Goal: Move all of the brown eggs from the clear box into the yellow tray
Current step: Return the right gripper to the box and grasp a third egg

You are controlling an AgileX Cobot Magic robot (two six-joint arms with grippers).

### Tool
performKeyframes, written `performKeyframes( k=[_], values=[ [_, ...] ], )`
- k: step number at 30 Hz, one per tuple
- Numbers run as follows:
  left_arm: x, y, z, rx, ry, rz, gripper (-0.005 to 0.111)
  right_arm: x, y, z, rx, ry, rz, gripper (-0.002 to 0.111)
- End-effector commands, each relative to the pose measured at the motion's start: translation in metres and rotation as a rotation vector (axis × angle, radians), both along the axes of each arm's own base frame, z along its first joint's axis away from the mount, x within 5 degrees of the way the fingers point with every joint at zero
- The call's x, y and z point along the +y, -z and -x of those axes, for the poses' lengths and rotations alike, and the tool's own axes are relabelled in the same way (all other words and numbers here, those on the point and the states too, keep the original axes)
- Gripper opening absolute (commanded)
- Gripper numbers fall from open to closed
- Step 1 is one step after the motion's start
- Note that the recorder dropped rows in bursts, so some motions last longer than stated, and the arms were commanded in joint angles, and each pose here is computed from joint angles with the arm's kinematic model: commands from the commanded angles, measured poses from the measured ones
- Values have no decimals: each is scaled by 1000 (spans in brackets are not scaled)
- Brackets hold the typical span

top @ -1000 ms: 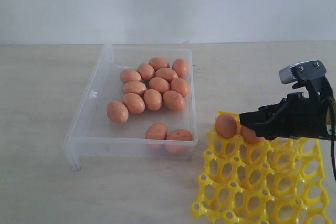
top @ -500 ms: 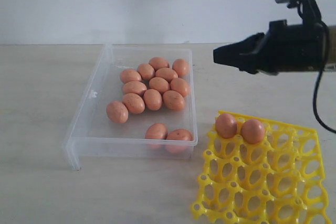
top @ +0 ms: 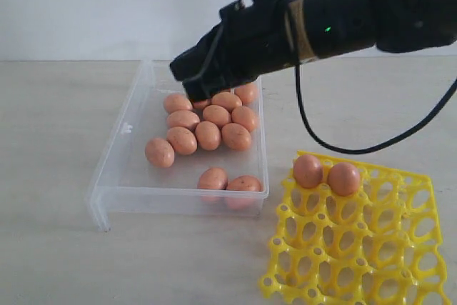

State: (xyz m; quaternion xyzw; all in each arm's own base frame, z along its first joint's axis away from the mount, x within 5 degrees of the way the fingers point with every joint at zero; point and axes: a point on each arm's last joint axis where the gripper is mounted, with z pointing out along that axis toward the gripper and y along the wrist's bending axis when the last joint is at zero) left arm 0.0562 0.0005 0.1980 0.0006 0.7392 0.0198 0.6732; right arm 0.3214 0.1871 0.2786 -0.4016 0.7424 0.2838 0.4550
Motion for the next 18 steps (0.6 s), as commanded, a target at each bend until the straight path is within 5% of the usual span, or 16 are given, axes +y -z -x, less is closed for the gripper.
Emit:
performKeyframes(
  k=[1,6,10,14,18],
  values=[
    [0,1,0,-4,0,-2,4,22,11,5,-151,-123,116,0],
    [0,1,0,-4,0,-2,4,35,12,5,-565,-5,526,0],
    [0,1,0,-4,0,-2,4,24,0,3,-707,375,834,0],
    [0,1,0,-4,0,-2,4,-11,12,4,-431,595,996,0],
    [0,1,0,-4,0,-2,4,-36,39,16,123,460,1023,0]
  ],
)
